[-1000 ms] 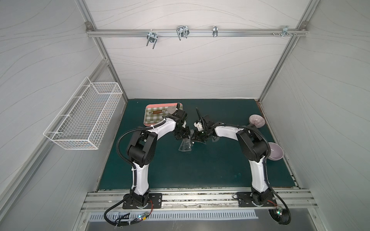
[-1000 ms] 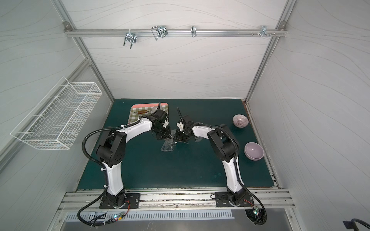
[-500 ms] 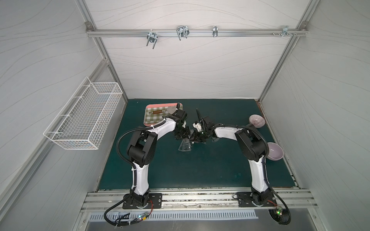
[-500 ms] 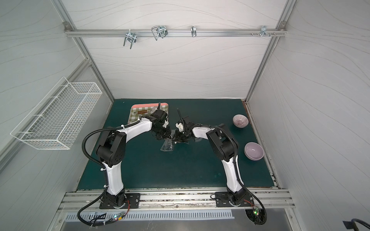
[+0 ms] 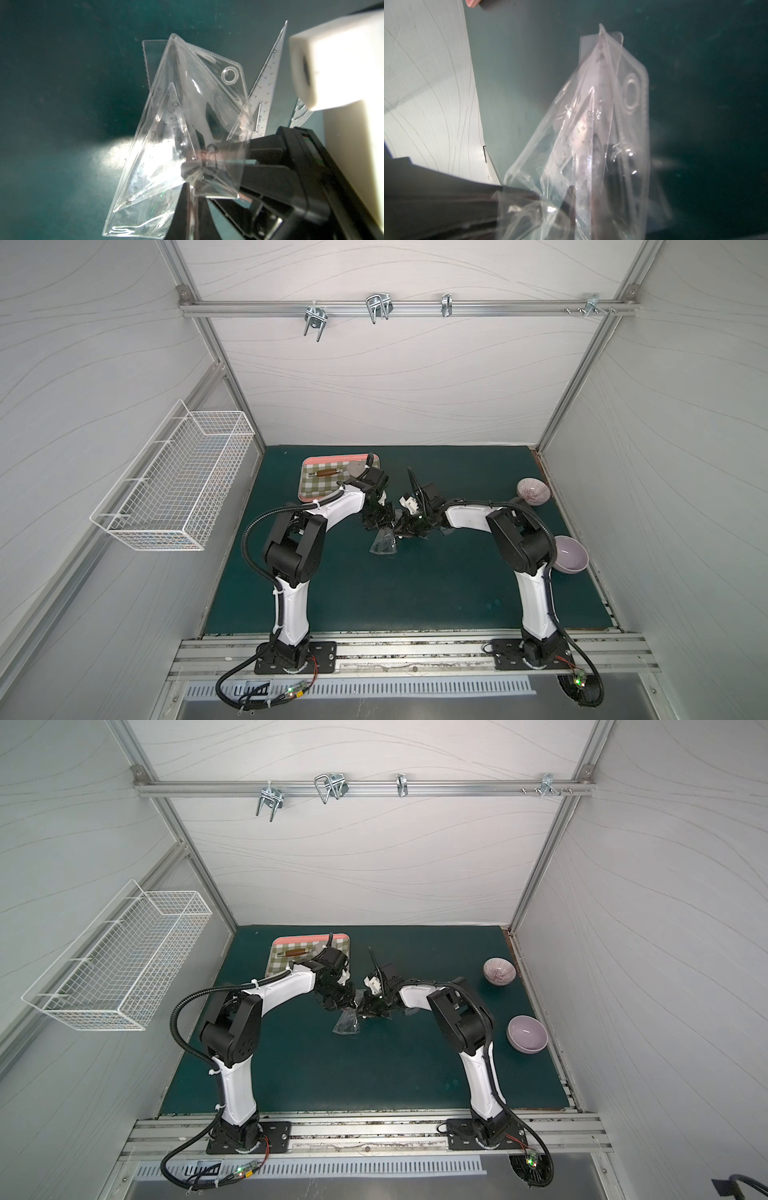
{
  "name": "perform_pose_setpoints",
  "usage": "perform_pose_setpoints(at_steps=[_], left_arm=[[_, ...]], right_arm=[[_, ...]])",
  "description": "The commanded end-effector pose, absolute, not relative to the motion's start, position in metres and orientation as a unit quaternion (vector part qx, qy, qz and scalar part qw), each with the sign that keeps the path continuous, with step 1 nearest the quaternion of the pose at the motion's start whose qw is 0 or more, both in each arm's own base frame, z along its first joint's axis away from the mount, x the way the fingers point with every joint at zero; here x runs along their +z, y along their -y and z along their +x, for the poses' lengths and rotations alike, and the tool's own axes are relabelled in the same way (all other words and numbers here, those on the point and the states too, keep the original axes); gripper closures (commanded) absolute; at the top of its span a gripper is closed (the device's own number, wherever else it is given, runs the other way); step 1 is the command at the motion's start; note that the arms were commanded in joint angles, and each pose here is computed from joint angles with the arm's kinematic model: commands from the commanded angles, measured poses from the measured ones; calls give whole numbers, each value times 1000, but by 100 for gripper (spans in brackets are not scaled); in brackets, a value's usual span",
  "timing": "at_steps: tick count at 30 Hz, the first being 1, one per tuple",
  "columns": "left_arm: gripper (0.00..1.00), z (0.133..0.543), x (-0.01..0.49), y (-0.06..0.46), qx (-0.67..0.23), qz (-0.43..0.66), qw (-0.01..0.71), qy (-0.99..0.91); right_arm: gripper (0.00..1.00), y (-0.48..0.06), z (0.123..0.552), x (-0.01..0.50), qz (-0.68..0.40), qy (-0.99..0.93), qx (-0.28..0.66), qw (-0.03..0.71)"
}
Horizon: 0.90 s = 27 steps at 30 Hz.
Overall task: Open the ruler set and take out the ruler
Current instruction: Take out the ruler from the ruler set bag.
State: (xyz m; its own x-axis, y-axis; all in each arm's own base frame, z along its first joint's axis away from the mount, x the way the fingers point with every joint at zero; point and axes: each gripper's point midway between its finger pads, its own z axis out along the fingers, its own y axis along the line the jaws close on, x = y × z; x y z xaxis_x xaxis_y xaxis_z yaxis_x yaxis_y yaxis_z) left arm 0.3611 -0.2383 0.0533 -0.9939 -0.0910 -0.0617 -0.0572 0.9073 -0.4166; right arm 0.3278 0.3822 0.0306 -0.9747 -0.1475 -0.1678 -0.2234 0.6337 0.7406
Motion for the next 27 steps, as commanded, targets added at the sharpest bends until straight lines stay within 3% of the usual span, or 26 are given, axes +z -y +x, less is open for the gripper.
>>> perform_pose_setpoints(at_steps=[1,10,27], left_arm=[[100,371,71,246,-230,-38,63,-970],[100,374,80,242,-218,-36,73,-973],[100,370,111,227,-189,-30,94,-977]], right_arm=[[89,-384,326,25,-98,-902,419,35],[100,-375,327,42,-98,-907,407,49],[100,-342,317,106,-128,-919,361,93]])
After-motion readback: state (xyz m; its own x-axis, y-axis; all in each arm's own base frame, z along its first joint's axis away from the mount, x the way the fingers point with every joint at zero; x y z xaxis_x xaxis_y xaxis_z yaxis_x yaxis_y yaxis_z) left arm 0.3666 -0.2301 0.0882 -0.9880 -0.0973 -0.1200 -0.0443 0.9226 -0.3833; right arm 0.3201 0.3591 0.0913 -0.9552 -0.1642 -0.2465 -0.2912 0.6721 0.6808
